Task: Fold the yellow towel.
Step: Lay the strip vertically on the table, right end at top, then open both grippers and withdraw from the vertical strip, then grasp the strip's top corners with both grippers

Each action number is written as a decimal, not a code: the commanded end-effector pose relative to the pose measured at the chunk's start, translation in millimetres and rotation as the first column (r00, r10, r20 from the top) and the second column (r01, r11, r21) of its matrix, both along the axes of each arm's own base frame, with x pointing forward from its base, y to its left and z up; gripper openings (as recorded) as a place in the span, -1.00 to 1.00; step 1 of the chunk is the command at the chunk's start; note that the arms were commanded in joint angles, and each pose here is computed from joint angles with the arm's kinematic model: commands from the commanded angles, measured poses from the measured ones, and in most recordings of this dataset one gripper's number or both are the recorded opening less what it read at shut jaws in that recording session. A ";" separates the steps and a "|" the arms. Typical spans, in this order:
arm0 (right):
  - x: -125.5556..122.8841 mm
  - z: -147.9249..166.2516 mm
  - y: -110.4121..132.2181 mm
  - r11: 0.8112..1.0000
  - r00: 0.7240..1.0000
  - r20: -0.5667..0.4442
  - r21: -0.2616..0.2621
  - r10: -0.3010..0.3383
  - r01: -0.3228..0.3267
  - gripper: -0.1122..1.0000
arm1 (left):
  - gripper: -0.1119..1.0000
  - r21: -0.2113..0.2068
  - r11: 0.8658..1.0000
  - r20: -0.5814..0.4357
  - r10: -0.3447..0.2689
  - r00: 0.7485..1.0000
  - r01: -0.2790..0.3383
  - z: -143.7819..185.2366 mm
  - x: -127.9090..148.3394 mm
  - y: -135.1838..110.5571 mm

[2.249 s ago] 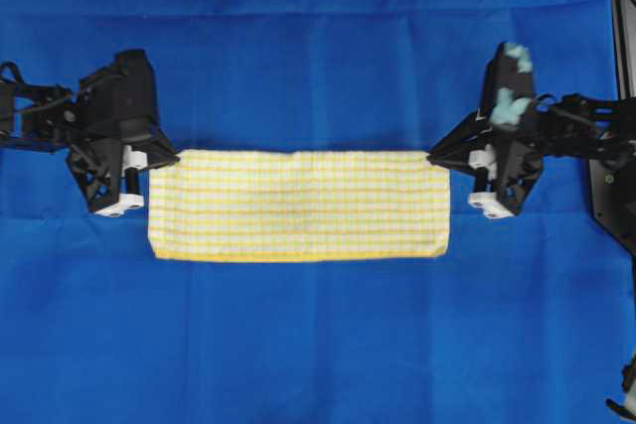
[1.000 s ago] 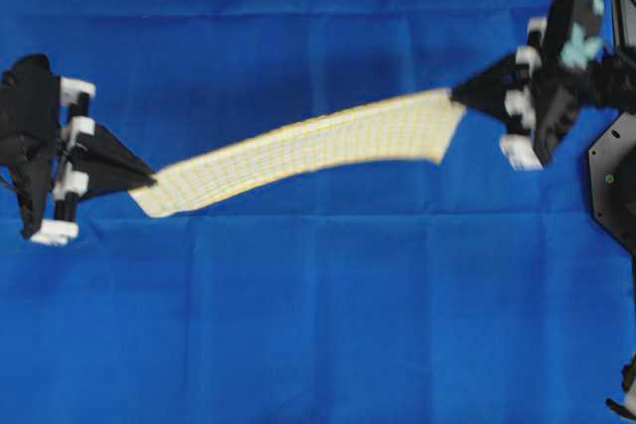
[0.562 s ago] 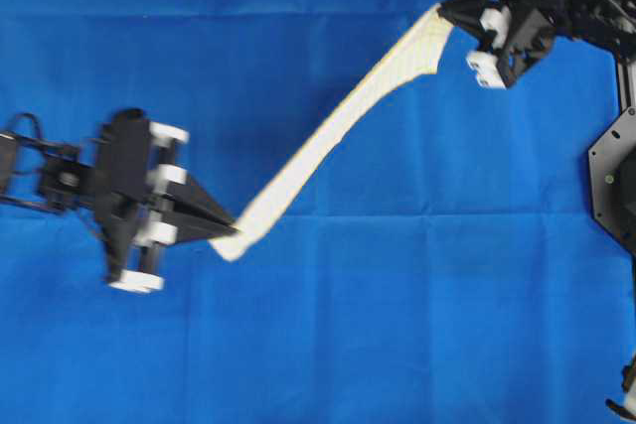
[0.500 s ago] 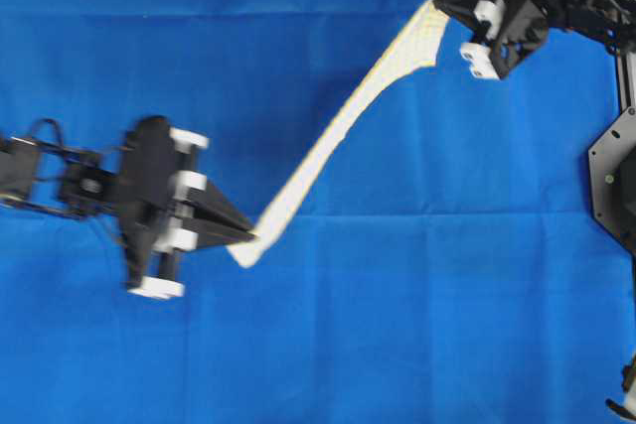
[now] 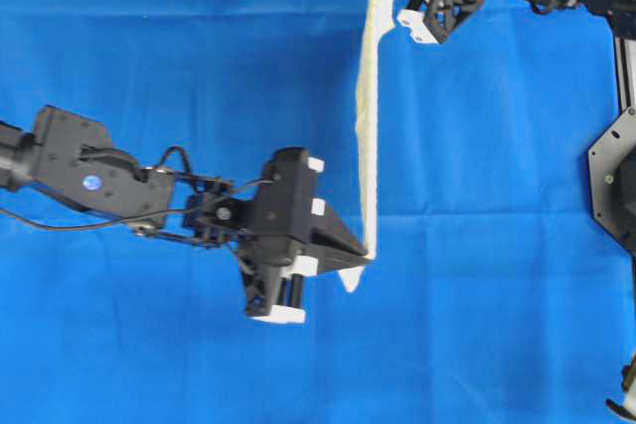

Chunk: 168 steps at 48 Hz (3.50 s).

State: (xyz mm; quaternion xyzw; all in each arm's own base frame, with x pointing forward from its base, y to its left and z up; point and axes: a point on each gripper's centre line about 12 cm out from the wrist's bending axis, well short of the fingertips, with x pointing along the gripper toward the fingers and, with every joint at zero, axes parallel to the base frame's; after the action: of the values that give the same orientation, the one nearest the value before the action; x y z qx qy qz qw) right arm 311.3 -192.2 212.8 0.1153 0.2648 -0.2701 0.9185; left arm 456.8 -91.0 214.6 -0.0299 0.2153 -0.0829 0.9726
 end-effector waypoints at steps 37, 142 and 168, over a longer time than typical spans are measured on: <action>-22.4 13.6 2.4 1.000 1.000 -0.003 -0.011 -0.015 0.015 -0.74 | -0.76 0.011 1.000 0.061 -0.013 0.998 0.012 9.1 43.9 -10.4; 4.7 18.4 87.2 0.969 0.968 0.079 -0.083 0.239 -0.233 0.42 | 0.50 -0.081 0.966 -0.024 0.245 0.969 -0.246 9.7 -89.0 95.6; -21.6 21.9 127.3 0.952 0.942 0.144 -0.063 0.305 -0.299 0.42 | 0.58 -0.054 0.961 0.028 0.272 0.962 -0.270 4.3 -119.5 109.7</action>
State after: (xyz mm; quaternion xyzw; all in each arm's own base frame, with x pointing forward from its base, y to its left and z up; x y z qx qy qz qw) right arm 284.2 -64.4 227.8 0.0746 0.2158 -0.1223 0.9659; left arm 335.3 18.1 210.2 -0.0847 0.2063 0.0464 0.9737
